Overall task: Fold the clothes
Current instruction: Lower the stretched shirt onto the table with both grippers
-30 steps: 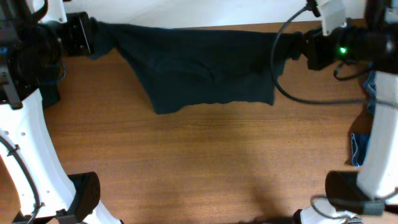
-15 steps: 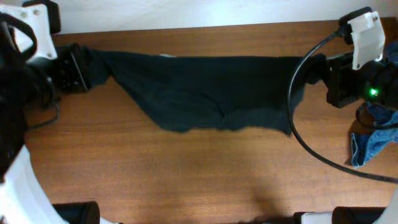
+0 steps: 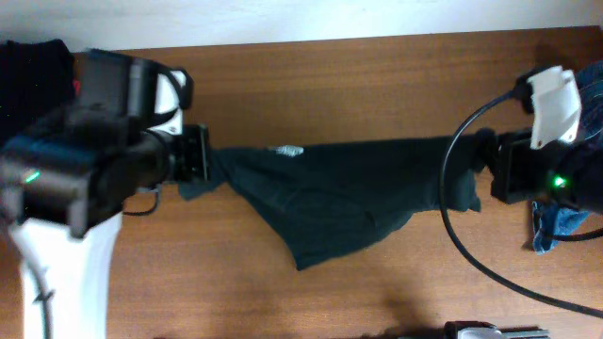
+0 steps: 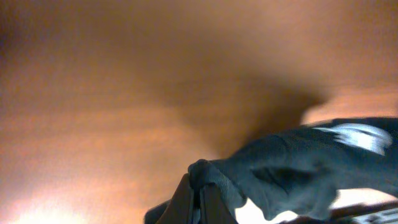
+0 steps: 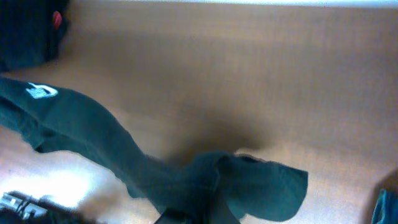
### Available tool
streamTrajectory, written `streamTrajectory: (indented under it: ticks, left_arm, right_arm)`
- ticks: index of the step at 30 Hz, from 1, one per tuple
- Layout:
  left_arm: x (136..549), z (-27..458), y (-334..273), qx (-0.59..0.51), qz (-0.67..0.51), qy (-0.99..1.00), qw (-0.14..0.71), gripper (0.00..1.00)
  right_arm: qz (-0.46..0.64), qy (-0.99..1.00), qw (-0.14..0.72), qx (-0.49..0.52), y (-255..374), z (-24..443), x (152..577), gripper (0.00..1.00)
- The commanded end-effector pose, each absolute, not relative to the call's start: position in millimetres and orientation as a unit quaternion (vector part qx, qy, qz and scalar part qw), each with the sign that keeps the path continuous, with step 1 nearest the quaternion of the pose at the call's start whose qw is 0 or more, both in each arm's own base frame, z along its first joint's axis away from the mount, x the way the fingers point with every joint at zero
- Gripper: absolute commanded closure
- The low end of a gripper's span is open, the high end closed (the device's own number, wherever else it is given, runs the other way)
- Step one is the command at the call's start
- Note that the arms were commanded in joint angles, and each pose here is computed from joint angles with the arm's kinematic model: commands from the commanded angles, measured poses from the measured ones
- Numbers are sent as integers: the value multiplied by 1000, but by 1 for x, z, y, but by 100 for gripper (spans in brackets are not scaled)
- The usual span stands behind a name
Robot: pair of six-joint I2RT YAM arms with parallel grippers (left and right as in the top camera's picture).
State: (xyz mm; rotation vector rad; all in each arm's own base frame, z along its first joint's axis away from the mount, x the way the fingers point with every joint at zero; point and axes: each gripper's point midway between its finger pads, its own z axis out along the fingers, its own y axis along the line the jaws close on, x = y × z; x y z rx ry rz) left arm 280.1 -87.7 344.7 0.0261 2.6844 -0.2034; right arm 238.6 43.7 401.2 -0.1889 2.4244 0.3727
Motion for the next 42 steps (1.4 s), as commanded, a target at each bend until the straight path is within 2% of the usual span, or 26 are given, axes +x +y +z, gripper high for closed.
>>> streamTrajectory:
  ticks: [1, 8, 20, 29, 37, 42]
  left_arm:
    - [278, 329, -56, -51, 7, 974, 222, 100]
    - [310, 295, -63, -53, 10, 971, 232, 100]
    - [363, 233, -69, -64, 25, 961, 267, 100]
    - [410, 187, -66, -82, 52, 944, 315, 100]
    - [449, 115, -63, -92, 73, 950, 290, 100]
    - [455, 72, -41, -110, 92, 957, 252, 100]
  right_arm:
    - [131, 945, 299, -38, 35, 379, 235, 96]
    - [138, 959, 245, -30, 34, 345, 260, 96]
    - [145, 970, 192, -29, 31, 274, 367, 96]
    - [154, 965, 192, -88, 74, 200, 450, 96]
    - [123, 966, 194, -118, 101, 134, 497, 96]
    - [93, 967, 203, -121, 102, 108, 515, 96]
